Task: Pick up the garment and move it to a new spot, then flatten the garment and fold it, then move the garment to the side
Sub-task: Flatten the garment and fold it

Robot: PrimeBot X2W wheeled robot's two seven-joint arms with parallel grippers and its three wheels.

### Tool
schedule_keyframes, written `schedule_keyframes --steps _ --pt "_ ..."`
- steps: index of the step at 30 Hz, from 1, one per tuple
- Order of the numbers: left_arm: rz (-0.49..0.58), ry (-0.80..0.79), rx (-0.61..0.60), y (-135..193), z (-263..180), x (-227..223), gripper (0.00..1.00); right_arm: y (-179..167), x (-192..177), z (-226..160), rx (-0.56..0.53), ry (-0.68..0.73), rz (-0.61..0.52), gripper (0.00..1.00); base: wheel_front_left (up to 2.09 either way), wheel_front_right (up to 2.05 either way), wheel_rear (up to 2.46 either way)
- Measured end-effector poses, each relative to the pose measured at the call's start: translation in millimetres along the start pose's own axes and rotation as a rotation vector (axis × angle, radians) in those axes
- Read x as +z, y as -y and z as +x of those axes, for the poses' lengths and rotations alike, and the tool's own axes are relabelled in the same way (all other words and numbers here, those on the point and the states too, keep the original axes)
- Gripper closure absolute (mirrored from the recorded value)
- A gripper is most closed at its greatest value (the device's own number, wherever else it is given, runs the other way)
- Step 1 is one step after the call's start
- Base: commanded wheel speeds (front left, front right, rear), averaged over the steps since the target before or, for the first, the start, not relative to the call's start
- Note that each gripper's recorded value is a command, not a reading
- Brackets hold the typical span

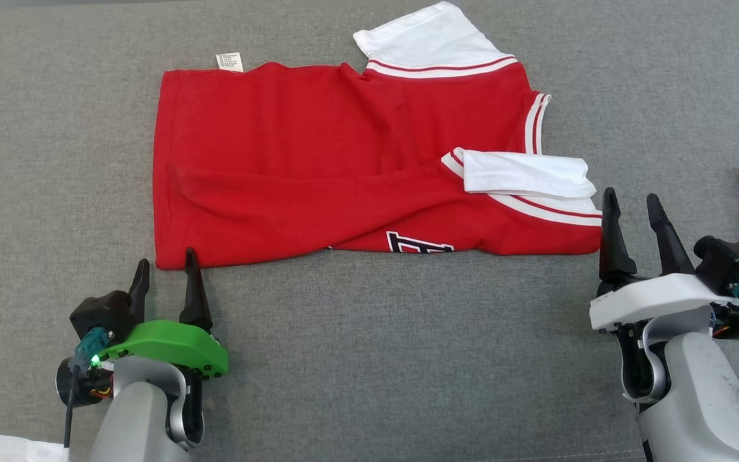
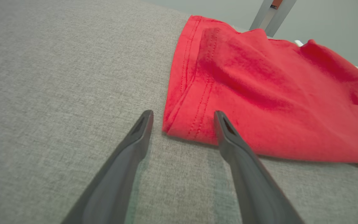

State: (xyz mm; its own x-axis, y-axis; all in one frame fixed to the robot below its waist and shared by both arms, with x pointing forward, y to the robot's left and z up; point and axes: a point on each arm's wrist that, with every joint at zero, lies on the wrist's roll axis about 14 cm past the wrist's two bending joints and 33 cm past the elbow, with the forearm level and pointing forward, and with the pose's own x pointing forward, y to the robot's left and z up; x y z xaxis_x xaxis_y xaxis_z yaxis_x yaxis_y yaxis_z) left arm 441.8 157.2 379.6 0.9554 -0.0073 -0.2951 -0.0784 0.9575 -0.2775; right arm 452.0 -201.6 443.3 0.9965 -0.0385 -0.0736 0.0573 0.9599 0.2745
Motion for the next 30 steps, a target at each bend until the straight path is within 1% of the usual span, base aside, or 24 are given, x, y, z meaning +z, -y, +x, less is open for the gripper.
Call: schedule_keyframes --steps 5,11,12,13,14,18,26,27,28,29,30 --pt "0.013 -0.008 -0.033 7.9 8.8 -2.3 0.00 3.2 -12.5 -6.4 -0.006 -0.035 -0.002 0.00 0.00 0.00 0.00" --pt "0.024 -0.045 -0.045 11.7 14.7 -14.3 0.00 3.9 -27.2 -12.4 -0.006 -0.081 -0.002 0.00 0.00 0.00 0.00" --pt "0.028 -0.054 -0.046 11.8 15.6 -16.8 0.12 4.3 -31.2 -14.0 -0.007 -0.094 -0.002 0.00 0.00 0.00 0.00" --pt "0.029 -0.059 -0.048 12.4 16.4 -18.7 0.91 4.4 -34.8 -15.7 -0.008 -0.105 0.000 0.00 0.00 0.00 0.00" --pt "0.031 -0.063 -0.050 12.7 17.2 -19.7 1.00 4.0 -38.0 -17.0 -0.006 -0.115 0.000 0.00 0.00 0.00 0.00" --pt "0.032 -0.079 -0.055 11.6 19.5 -24.0 1.00 -3.9 -59.8 -24.1 0.018 -0.184 -0.004 0.00 0.00 0.00 0.00" --pt "0.029 -0.083 -0.050 7.1 21.6 -25.0 1.00 -14.6 -72.3 -15.2 0.052 -0.220 -0.011 0.00 0.00 0.00 0.00" --pt "0.028 -0.080 -0.049 6.6 21.9 -24.0 1.00 -18.2 -73.2 -13.3 0.064 -0.223 -0.016 0.60 0.00 0.00 0.00" --pt "0.027 -0.075 -0.049 6.4 22.3 -22.4 1.00 -20.0 -73.6 -11.7 0.070 -0.223 -0.017 0.95 0.00 0.00 0.00" --pt "0.025 -0.069 -0.046 5.4 22.6 -20.6 1.00 -22.6 -74.1 -10.4 0.079 -0.224 -0.021 1.00 0.00 0.00 0.00" --pt "0.022 -0.064 -0.043 4.9 22.7 -18.9 1.00 -24.0 -74.2 -9.6 0.083 -0.224 -0.023 1.00 0.00 0.00 0.00"
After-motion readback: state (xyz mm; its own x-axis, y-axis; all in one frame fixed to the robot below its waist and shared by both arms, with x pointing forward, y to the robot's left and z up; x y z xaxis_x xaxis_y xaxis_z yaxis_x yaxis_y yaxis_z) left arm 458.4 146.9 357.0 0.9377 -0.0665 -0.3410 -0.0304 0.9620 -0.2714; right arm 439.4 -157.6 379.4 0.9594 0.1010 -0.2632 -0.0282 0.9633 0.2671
